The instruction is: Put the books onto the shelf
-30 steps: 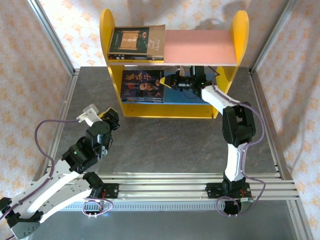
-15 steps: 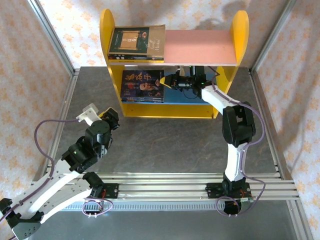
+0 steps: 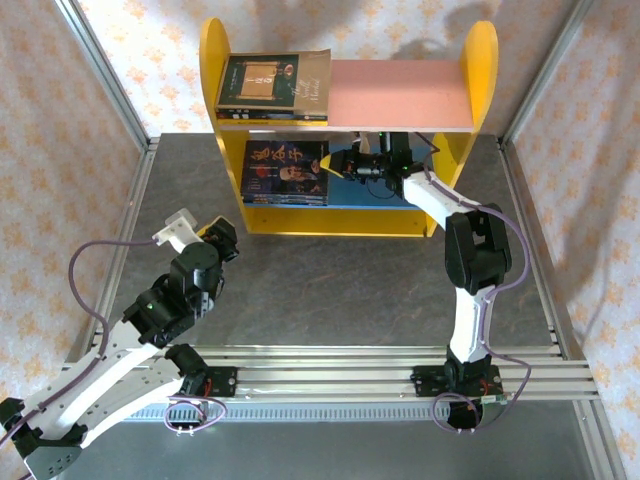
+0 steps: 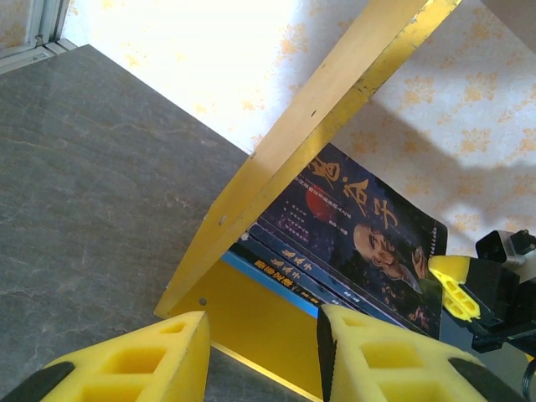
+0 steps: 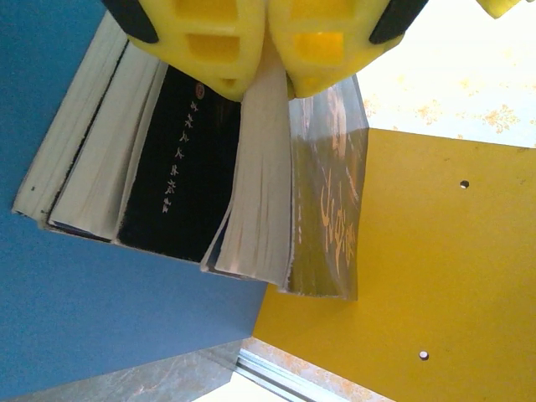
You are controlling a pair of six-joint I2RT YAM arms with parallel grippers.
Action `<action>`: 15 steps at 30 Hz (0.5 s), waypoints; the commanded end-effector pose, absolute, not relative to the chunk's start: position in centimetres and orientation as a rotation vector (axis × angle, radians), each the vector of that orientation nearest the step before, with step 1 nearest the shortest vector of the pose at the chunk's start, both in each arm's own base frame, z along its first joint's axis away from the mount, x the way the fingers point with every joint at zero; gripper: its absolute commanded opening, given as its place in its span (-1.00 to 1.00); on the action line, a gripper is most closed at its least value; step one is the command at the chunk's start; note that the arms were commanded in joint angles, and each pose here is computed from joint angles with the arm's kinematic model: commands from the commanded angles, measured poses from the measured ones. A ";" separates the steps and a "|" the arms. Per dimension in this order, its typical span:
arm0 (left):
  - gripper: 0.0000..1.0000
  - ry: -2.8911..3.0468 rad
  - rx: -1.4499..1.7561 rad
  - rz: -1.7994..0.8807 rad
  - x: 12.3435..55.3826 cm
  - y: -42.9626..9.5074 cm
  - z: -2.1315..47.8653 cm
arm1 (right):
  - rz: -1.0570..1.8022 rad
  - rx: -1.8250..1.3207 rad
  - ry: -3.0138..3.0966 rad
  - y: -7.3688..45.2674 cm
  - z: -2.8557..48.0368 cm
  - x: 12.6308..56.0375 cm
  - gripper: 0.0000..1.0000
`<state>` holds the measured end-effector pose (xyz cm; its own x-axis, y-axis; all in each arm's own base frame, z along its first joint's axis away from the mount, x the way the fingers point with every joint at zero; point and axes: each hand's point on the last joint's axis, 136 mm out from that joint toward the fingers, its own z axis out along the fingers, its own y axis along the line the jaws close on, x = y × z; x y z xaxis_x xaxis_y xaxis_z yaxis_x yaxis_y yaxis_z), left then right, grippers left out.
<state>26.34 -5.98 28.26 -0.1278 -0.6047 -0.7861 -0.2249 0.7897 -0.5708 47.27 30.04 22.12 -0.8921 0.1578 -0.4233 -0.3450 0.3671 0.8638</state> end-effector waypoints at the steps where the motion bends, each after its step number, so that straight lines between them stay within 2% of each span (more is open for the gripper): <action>1: -0.26 1.700 -0.681 -0.362 26.1 -5.4 27.8 | 1.521 -0.195 2.150 29.8 23.9 46.8 -0.96; 6: -0.26 1.701 -0.684 -0.365 26.1 -5.4 27.7 | 1.526 -0.201 2.151 29.8 24.1 46.7 -0.91; 15: -0.22 1.731 -0.640 -0.364 26.5 -6.2 27.4 | 1.480 -0.194 2.177 29.4 24.2 46.5 -0.39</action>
